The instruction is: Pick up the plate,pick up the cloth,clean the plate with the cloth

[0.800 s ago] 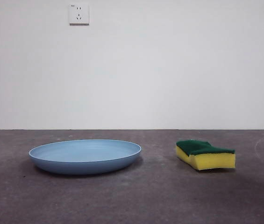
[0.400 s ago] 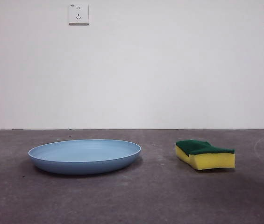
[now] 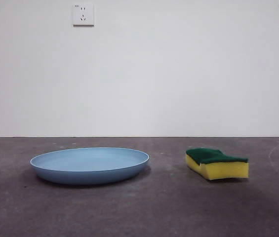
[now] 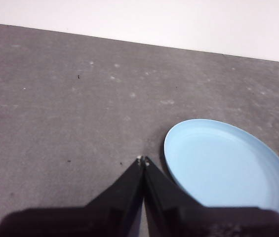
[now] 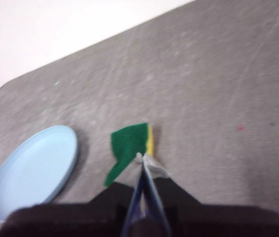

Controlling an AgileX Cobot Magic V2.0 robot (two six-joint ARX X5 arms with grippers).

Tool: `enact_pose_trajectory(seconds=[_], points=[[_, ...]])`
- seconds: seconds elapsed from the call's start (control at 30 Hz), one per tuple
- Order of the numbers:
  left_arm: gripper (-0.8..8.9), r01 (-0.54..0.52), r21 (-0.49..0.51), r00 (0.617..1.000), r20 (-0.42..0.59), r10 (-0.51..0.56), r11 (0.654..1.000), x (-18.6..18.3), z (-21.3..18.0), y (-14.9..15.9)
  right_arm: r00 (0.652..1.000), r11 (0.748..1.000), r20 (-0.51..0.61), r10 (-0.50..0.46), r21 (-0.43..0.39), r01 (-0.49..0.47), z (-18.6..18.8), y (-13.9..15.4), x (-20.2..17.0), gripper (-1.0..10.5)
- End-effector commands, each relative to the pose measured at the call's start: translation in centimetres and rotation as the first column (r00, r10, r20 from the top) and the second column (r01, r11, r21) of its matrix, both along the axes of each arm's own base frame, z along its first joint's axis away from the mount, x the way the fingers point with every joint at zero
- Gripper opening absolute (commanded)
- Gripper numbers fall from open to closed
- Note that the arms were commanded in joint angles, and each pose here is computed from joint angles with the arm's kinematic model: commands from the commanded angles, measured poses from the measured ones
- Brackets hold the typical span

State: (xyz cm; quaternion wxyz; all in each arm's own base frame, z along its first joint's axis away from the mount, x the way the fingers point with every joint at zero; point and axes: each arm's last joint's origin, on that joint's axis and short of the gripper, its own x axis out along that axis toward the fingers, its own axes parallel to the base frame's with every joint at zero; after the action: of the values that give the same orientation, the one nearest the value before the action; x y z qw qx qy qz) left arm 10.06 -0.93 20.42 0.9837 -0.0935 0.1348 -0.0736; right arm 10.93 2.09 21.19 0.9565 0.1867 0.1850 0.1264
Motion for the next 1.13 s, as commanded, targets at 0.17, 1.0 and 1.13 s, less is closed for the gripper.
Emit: enact_pose_trajectory(seconds=[0.17,1.0,1.13], points=[[-0.06,0.059,-0.011,0.989,-0.135,-0.060,0.998,3.5,4.4,-0.4,0.992,0.993,-0.058,0.114,-0.008,-0.115,4.9,0.7,3.1,-0.1],[3.15,0.326,-0.093,0.737,-0.598,-0.315,0.941,17.7,3.3,-3.6,0.878,0.920,-0.421,0.226,-0.202,-0.334,9.0,2.4,14.5,3.8],[3.15,0.332,-0.117,0.705,-0.628,-0.328,0.936,19.3,0.9,-4.9,0.878,0.920,-0.421,0.227,-0.202,-0.335,9.0,2.4,14.5,3.8]])
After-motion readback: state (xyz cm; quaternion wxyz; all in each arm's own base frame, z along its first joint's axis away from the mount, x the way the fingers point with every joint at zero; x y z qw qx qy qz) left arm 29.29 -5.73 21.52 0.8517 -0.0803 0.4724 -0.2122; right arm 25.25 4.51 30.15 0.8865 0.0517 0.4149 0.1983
